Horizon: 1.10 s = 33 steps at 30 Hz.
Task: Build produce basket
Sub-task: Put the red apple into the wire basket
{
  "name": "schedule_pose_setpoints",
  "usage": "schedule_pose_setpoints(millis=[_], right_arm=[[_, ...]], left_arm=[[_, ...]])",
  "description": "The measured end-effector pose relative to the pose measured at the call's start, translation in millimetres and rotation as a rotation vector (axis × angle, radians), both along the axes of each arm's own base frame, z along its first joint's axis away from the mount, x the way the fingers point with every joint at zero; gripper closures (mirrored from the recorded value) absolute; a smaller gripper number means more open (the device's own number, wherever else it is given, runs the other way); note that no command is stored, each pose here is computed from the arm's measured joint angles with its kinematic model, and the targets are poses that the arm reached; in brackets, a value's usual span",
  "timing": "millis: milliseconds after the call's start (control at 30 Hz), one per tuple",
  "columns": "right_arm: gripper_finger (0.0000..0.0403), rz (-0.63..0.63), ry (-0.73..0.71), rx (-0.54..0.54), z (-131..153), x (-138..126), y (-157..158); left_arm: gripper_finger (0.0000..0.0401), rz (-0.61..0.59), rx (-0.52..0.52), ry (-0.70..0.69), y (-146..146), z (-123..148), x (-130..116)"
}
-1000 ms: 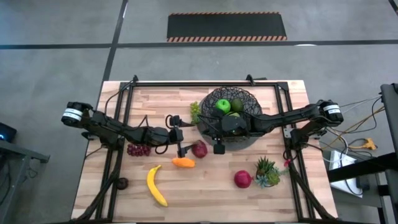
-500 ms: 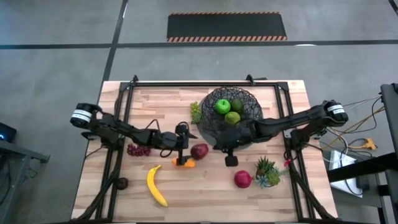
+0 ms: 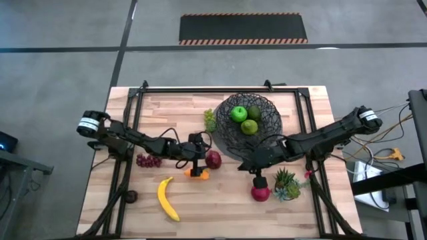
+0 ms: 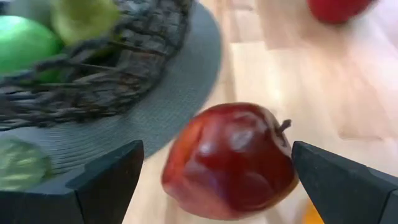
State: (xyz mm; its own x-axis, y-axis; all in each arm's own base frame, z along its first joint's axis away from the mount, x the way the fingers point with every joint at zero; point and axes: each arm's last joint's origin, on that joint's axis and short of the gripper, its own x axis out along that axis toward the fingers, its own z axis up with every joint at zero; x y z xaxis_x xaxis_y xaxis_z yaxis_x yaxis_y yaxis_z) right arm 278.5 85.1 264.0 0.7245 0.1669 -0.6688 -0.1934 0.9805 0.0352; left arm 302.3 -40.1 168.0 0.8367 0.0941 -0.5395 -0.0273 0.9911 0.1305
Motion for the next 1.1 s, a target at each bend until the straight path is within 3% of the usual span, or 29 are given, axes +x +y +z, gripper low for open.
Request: schedule_pose_setpoints(millis=[200,333,533,667,833,1100], right_arm=[[0.0394,-0.074,-0.041,-0.051,-17,-1,2],[0.0394,-0.079,-0.152,-0.067,-26,0,4],[0.0394,-0.070,-0.195,-0.058,-38,-3,5],[0.0394,-0.079,-0.205,-0.041,-38,-3,6],[0.0394,-0.091,-0.200,-0.025,-38,-3,6],[0.0394,-0.095,-0.198,-0.020,-38,-3,6]], left_arm=[[0.0010,-0.022,0.059,-0.004,0,1,0],[0.0010,-0.079,0.093,0.002,0,1,0],[0.0010,-0.257,0.128,0.004,-4,0,1],[0.0010,-0.314,0.190,0.006,-4,0,1],[0.0010,-0.304,0.203,0.009,2,0,1],[0.0010,-0.237,0.149,0.047,12,-23,11]])
